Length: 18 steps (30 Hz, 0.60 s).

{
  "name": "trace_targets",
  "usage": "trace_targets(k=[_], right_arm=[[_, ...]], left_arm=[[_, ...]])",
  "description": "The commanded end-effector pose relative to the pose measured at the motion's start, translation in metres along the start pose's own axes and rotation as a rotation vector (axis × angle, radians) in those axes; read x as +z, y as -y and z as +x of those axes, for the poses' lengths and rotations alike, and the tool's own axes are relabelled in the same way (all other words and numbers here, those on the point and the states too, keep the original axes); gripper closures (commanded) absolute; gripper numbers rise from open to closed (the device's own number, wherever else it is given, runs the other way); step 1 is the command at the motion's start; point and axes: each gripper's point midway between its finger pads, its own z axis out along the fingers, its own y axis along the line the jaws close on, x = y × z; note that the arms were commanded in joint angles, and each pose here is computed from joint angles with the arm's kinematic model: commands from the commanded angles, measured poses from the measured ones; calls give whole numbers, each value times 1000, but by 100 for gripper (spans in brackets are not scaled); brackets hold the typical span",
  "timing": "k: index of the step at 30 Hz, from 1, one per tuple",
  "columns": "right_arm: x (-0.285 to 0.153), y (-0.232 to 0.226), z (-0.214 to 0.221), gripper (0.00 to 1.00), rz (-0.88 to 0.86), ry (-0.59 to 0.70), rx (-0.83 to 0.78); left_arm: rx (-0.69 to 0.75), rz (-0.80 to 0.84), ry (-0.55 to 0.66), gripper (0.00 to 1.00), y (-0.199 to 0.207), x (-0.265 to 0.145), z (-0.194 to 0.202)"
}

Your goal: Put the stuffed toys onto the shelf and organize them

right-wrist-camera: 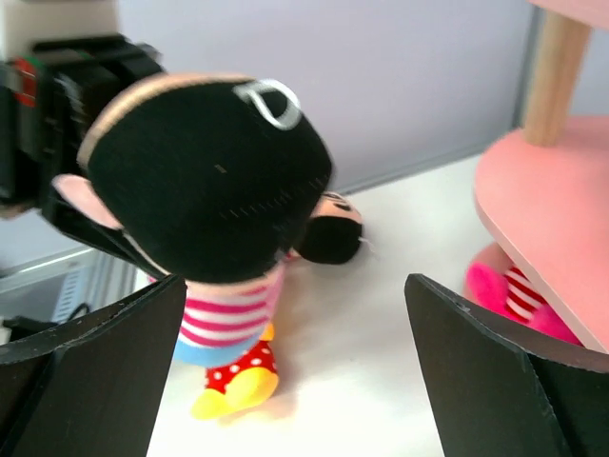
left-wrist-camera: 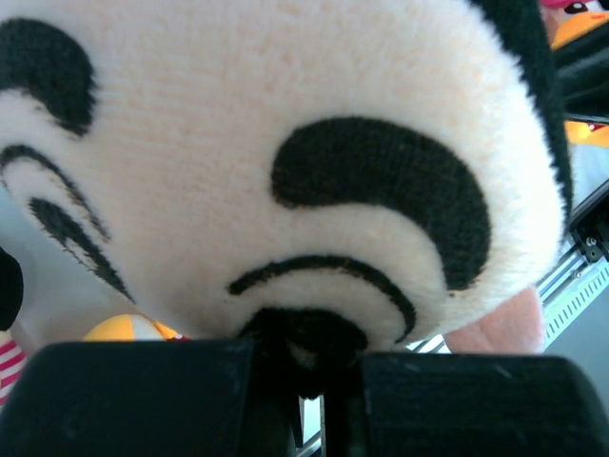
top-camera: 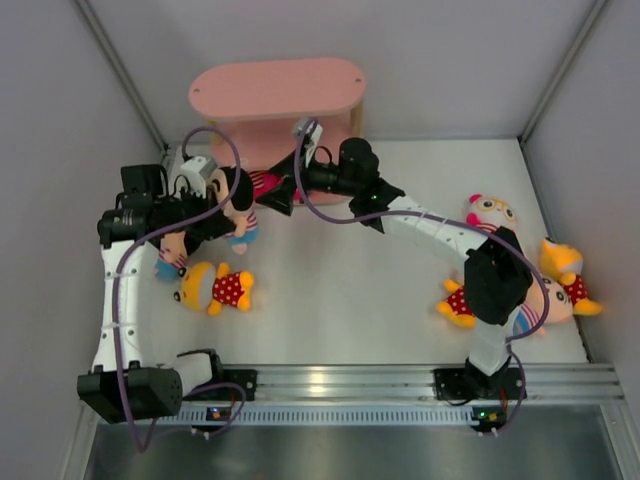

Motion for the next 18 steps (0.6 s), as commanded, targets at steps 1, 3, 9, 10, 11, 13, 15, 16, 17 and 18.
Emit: trace_targets(k=[1,3,9,10,11,13,15,16,17,18], right_arm=[[-1,-54,-58,1,-188,86,-74],[6,-49,-58,1,-186,76,-65],[23,-56,-59,1,-273,74,-11],[25,-60,-60,1,-291,73,-8],[29,-62,-53,0,-304,57,0],[33,-60,-40,1,-291,10,17],[38,-61,-32,1,-279,-17,14],[37,-57,-26,1,-259,-28,16],[36,-55,-26,1,-247,-26,12],[35,-55,-25,1,-239,-30,11]], left_arm=[[60,24,4,100,10,-2,-1],[73,35,4,100,14,-2,-2],[95,41,-18,100,18,0,4],[97,40,-23,100,18,0,5],[100,42,-21,100,19,-1,5],[110,48,-16,100,20,-1,3],[117,59,-8,100,24,-3,0],[127,61,-5,100,25,-4,-1],[135,62,1,100,26,-6,-4],[137,65,0,100,26,-6,-3]])
